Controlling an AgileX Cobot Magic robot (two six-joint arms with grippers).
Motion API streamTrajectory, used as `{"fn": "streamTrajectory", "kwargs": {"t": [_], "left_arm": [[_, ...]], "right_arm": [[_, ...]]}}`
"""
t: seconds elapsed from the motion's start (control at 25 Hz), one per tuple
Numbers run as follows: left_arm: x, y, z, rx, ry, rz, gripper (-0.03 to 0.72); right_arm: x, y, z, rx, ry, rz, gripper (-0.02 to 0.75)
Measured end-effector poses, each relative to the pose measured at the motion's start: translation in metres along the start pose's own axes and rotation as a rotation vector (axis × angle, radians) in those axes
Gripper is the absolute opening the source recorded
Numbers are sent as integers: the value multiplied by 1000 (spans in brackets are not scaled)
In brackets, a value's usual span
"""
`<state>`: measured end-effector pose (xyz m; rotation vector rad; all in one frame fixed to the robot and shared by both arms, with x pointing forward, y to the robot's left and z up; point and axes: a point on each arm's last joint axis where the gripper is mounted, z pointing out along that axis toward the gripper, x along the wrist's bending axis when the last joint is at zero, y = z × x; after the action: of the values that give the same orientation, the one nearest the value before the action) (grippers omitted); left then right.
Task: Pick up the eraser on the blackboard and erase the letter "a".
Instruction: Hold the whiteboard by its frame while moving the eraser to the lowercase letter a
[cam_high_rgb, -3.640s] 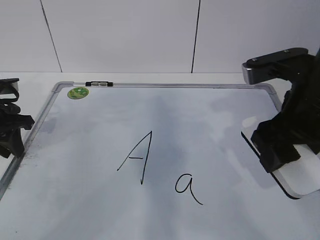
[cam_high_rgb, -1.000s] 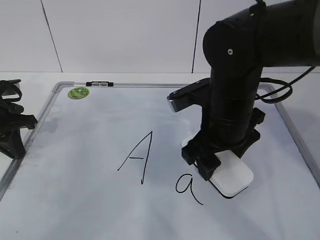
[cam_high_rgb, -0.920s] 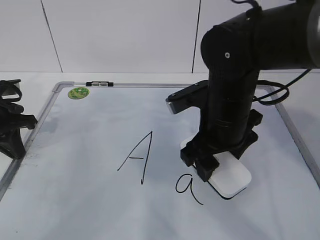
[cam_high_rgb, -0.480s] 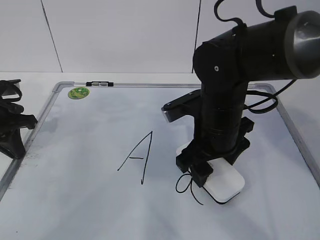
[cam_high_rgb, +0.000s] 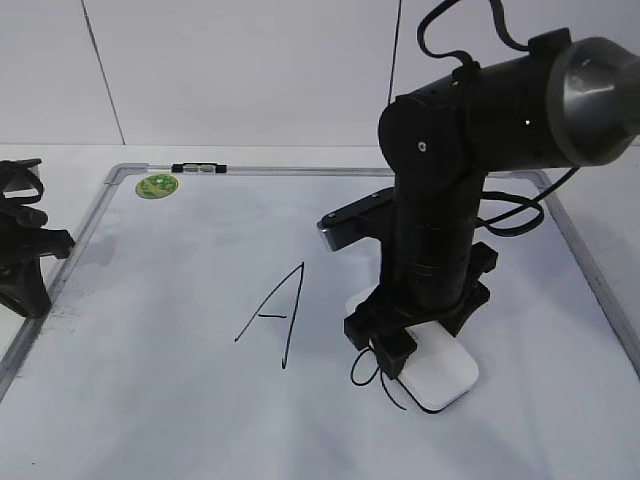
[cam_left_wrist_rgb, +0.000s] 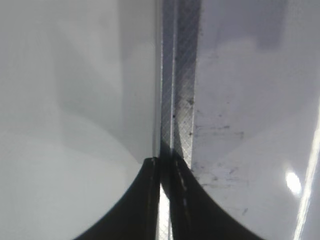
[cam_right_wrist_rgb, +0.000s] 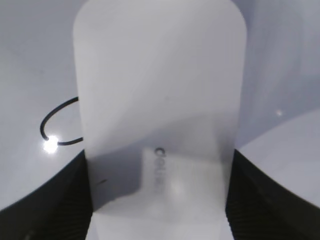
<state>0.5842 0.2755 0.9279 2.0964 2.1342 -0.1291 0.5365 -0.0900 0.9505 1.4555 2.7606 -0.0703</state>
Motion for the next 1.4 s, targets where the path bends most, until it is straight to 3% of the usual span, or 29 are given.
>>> {"fn": "streamTrajectory", "kwargs": {"t": [1.4], "left_arm": [[0, 0, 0, -2, 0, 2, 20]], "right_arm": [[9, 0, 1, 28, 118, -46, 559]]}}
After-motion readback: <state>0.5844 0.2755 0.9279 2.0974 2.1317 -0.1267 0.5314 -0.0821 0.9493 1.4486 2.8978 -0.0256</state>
